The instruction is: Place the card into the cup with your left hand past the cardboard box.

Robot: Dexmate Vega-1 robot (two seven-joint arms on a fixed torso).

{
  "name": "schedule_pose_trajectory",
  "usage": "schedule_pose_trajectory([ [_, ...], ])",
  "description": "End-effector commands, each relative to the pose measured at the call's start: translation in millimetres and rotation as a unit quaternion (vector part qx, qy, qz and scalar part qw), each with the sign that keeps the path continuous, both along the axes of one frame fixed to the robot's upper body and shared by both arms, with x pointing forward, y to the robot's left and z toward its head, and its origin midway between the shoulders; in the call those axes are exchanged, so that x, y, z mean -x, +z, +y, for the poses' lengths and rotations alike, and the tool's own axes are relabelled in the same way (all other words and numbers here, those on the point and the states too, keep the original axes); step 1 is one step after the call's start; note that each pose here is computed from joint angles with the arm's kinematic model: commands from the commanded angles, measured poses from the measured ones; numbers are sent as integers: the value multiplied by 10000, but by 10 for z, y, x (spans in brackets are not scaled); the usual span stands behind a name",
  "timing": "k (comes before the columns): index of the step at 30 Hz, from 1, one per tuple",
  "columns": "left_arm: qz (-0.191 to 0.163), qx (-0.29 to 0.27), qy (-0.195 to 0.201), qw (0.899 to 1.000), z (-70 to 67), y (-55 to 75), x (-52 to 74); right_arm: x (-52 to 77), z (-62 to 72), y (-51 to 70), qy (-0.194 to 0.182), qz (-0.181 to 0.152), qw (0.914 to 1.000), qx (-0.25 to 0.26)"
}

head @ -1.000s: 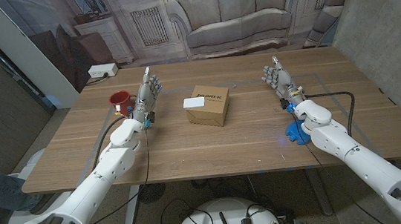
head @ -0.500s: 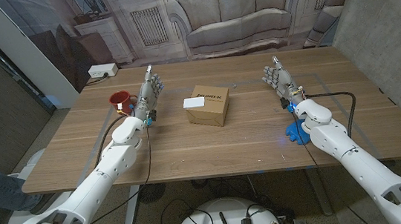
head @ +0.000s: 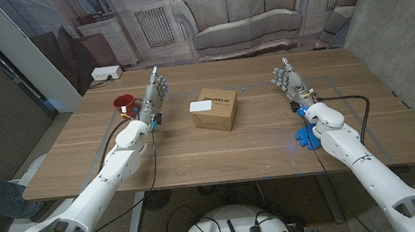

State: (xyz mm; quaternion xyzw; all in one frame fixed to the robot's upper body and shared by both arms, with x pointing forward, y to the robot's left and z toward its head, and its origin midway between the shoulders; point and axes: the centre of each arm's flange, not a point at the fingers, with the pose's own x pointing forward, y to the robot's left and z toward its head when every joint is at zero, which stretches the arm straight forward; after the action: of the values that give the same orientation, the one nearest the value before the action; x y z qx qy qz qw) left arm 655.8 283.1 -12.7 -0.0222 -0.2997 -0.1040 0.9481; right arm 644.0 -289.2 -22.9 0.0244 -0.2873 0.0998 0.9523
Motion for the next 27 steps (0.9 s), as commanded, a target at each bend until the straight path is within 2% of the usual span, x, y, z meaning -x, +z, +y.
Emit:
schedule_pose_trajectory([
  [1, -177, -73, 77, 9998, 35, 25, 50, 63, 26, 4, -35, 3, 10000, 76],
  [15, -433, -211, 106, 9988, -12, 71, 20, 187, 2, 57, -30, -130, 9998, 151],
  [27, -577, -271, 88, 9979, -113, 75, -91, 258, -24, 72, -20, -233, 9997, 118],
])
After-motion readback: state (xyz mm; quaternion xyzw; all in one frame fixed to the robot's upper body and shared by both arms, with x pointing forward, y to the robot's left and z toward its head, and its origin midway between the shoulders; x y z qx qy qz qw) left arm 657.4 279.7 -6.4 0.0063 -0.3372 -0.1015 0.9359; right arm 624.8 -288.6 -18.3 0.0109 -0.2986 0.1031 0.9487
